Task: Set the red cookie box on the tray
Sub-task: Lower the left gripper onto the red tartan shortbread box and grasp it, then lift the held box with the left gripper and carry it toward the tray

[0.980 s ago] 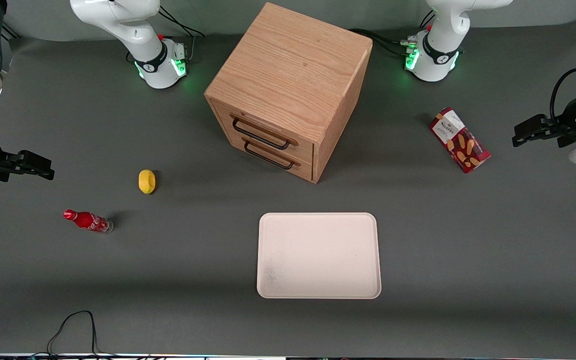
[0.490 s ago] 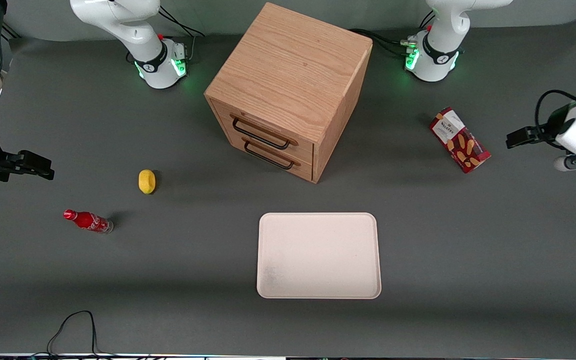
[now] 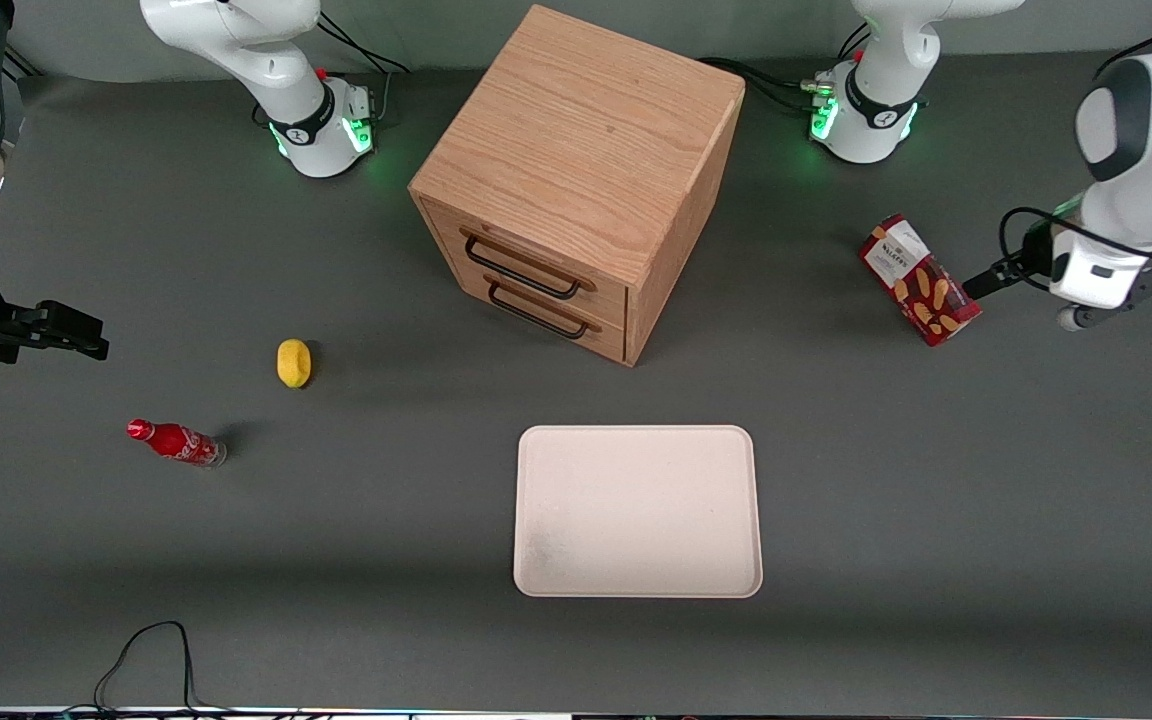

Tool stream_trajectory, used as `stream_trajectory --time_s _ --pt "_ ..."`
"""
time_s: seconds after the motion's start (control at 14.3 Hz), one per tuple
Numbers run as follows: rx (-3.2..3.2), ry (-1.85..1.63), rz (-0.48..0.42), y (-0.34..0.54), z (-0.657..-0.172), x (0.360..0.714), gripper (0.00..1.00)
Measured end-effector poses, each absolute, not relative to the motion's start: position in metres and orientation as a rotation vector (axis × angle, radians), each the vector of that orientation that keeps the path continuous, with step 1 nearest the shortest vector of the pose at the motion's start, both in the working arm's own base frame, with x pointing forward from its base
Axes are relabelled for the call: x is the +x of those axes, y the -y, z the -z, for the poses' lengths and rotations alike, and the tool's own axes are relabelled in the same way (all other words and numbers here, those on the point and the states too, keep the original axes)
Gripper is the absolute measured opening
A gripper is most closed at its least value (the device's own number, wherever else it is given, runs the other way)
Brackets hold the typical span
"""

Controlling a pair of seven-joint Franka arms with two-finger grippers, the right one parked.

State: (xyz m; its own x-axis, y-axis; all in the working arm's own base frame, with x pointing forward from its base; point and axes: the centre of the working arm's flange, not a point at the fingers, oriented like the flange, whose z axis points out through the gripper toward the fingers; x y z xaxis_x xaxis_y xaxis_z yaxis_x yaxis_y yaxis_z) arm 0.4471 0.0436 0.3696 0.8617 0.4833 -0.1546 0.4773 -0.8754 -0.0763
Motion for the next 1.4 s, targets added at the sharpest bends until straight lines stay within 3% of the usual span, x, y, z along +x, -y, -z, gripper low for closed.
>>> stream_trajectory --time_s 0.28,0.49,0.84,0.91,1.4 --pt "-2.991 0.873 -0.161 -0.04 -0.293 0.402 1.0" --pt "-2.976 0.916 -0.172 -0.037 -0.261 0.374 1.0" --pt "-2.964 0.934 -0.184 -0.037 -0.237 0.367 0.96" --pt "-2.96 0.938 -0.195 -0.037 -0.233 0.367 0.9" --pt "-2.958 0.928 -0.206 -0.034 -0.23 0.368 0.14"
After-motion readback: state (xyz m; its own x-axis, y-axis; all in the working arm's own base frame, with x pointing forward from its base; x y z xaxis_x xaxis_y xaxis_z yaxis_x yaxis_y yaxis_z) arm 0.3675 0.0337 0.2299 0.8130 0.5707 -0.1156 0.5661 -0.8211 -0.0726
